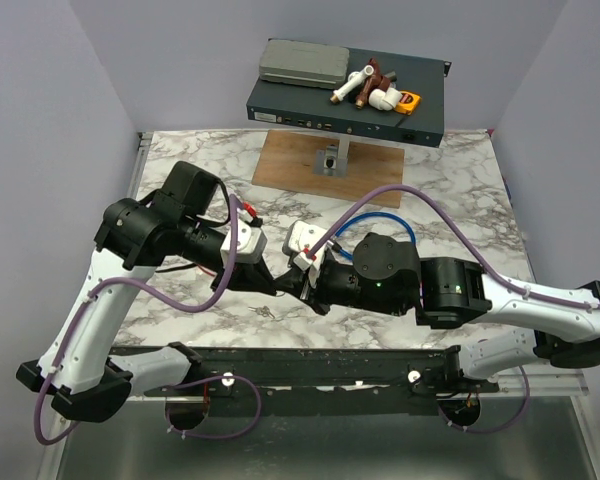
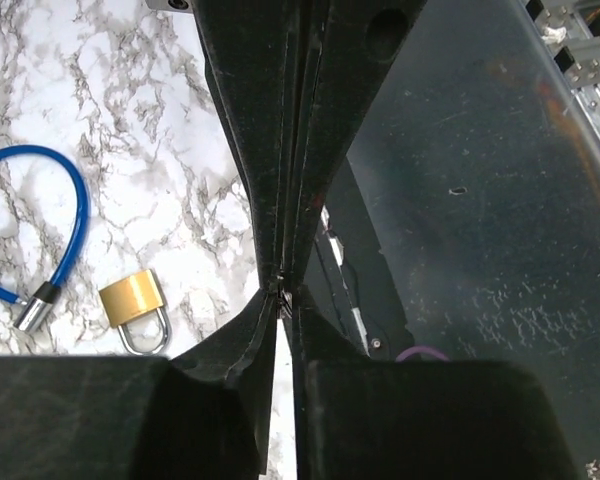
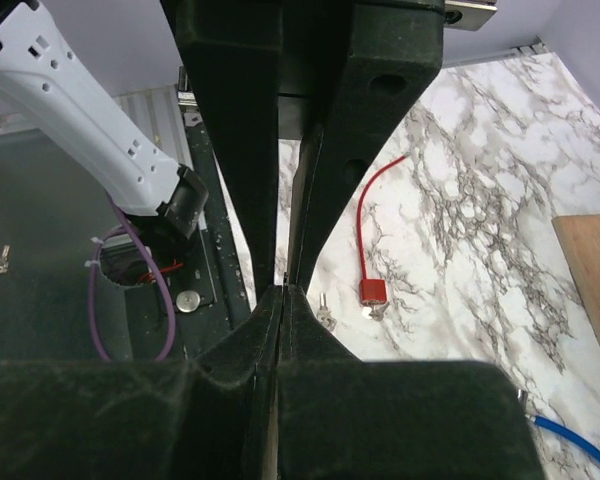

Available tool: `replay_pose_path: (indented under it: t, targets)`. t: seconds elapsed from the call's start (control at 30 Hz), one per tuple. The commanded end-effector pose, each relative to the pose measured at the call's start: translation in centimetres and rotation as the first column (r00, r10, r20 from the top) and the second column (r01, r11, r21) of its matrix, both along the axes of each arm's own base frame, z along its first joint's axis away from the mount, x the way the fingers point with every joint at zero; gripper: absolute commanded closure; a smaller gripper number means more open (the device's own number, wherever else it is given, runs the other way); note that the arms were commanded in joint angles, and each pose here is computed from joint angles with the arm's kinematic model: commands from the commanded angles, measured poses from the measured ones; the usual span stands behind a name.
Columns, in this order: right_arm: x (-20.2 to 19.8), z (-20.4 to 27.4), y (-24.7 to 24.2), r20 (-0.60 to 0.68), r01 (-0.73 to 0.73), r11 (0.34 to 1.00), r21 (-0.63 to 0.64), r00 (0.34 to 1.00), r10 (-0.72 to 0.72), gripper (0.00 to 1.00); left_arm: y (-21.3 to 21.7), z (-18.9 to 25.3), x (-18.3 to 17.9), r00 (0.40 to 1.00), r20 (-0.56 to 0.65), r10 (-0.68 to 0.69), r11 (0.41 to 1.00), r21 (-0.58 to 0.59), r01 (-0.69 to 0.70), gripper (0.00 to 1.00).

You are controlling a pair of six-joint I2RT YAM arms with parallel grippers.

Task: Unlock with the key
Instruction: Adjust the key.

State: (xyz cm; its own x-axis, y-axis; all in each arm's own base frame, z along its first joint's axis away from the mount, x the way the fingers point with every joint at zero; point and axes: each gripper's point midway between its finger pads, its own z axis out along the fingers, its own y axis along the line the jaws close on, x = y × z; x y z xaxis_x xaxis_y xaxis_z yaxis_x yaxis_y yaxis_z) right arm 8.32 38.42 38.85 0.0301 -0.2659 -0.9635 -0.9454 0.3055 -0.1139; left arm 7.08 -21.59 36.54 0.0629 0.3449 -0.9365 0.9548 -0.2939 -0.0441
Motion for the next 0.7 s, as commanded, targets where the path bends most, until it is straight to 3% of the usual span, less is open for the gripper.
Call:
replay_pose_path:
  t: [0.0, 0.07, 0.33, 0.43, 0.5, 0.67]
  targets:
    - [0.1, 0.9, -0.3, -0.004, -0.007, 1.000, 0.011, 1.000, 0.007, 0.99, 0.0, -0.1, -0.6, 1.000, 0.003, -0.024, 1.000, 0.008, 0.024, 0.96]
    - [0.1, 1.0, -0.2, -0.005, -0.009, 1.000, 0.014, 1.000, 0.009, 0.99, -0.1, -0.2, -0.8, 0.999, 0.004, -0.031, 0.999, 0.012, 0.031, 1.00]
    - [0.9, 1.7, -0.4, 0.001, 0.039, 0.998, 0.039, 0.999, -0.039, 0.99, -0.3, -0.6, -1.2, 0.999, -0.025, -0.045, 0.999, 0.016, 0.045, 1.00]
    - [1.4, 2.7, -1.1, -0.004, 0.075, 0.993, 0.094, 0.997, -0.075, 0.87, -0.6, -0.4, -1.1, 0.998, -0.059, -0.033, 0.999, 0.002, 0.034, 1.00]
    - [1.6, 3.2, -1.9, -0.015, 0.095, 0.987, 0.131, 0.995, -0.094, 0.72, -0.9, 0.1, -1.0, 0.995, -0.099, -0.026, 0.999, -0.027, 0.023, 1.00]
    - [1.2, 4.6, -4.3, -0.027, 0.101, 0.961, 0.259, 0.995, -0.097, 0.59, -1.4, 2.3, -0.6, 0.973, -0.229, -0.039, 0.994, -0.112, 0.013, 1.00]
